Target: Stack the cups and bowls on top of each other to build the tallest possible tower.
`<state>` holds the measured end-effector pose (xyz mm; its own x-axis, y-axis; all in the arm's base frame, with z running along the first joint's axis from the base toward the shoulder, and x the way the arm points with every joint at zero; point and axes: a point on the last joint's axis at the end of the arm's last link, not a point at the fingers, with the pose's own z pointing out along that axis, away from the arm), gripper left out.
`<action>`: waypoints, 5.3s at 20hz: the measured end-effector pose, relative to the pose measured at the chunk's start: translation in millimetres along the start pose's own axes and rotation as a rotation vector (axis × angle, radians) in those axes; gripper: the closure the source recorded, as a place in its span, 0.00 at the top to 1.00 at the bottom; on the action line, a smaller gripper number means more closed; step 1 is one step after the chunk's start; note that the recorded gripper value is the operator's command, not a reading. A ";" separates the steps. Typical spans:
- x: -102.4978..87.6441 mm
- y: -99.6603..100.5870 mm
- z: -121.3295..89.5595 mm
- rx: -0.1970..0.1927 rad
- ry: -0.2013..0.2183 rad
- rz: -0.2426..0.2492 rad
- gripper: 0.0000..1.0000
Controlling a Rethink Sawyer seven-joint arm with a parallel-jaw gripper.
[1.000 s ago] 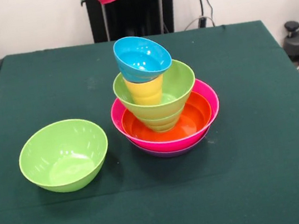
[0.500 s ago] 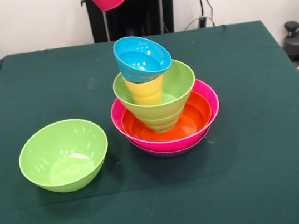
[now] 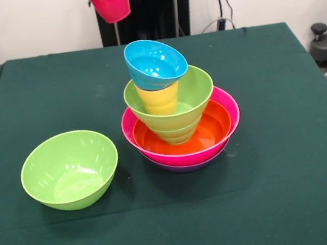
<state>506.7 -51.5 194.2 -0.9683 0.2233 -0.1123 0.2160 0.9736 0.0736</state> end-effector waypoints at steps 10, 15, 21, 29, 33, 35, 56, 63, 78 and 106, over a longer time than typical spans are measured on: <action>10.6 4.0 20.4 -0.001 0.013 -0.024 0.00; 9.1 5.6 29.8 -0.010 0.005 -0.023 0.00; 8.9 4.4 39.3 -0.017 -0.008 -0.024 0.00; 13.5 5.1 50.5 -0.015 -0.008 -0.018 0.00; 14.9 9.5 50.8 -0.012 -0.009 -0.026 0.00; 15.2 13.6 49.8 -0.009 -0.011 -0.035 0.00; -35.2 -11.5 -36.6 -0.019 -0.137 0.213 0.00; -35.6 11.4 -47.0 -0.016 -0.126 0.188 0.00; -63.0 97.4 -39.8 -0.077 -0.131 0.057 0.00; -125.5 83.8 -15.2 -0.110 -0.119 0.101 0.00</action>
<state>644.3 1.3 229.4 -0.9194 0.3298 -0.2145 0.2898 0.9364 0.1977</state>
